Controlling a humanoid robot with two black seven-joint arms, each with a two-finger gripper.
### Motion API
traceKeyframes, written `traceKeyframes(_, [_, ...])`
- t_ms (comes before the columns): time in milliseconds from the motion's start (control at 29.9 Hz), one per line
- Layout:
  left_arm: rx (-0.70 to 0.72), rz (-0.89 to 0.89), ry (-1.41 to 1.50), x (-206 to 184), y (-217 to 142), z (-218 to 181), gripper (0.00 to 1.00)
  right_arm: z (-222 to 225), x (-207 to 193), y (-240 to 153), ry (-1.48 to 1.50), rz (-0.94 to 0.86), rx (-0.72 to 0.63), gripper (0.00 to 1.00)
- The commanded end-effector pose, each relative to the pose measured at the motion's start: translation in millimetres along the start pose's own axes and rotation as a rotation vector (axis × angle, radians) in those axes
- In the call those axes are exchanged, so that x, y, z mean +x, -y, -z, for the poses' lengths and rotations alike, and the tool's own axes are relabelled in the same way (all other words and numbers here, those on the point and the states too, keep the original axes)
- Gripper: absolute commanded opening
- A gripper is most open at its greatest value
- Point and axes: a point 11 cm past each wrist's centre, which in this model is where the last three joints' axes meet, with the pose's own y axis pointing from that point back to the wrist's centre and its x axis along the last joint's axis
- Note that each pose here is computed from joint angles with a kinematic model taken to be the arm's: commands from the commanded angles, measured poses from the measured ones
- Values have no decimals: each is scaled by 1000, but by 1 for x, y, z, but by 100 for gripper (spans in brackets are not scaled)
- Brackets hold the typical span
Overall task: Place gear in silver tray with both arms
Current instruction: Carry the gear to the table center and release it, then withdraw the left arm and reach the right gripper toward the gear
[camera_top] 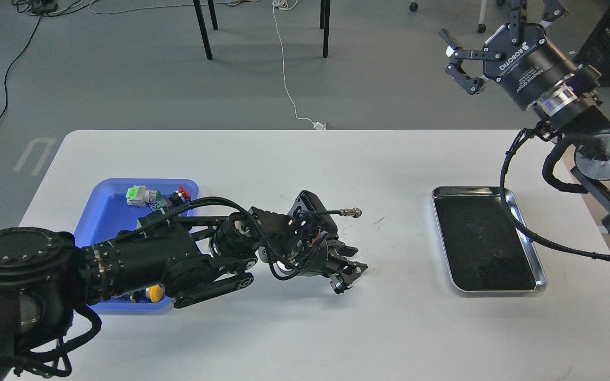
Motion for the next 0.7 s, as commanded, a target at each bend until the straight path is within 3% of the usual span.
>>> traceKeyframes(0, [-1,-3,-2,1,0,0,46,0,0,-1,-1,-1,0,97])
traceKeyframes(33, [-4,-70,-8,10,-5,4,61,0,7,-10,-7,-22,-10,97])
traceKeyframes(234, [70,-241,-276,34,-56,60,65,21,15,-23,-67,-42,-17,97])
traceKeyframes(368, [42,-395,-559,56,-96,90,66,33,14,-22,-130,-35,-27,97])
traceKeyframes(535, [-30,-597,-937,68,-151,129,67,56,-3,6,-317,31,-62,97])
traceKeyframes(669, [-114,-830,-1179,79,-199,155,70,50,-24,30,-412,101,-158,97])
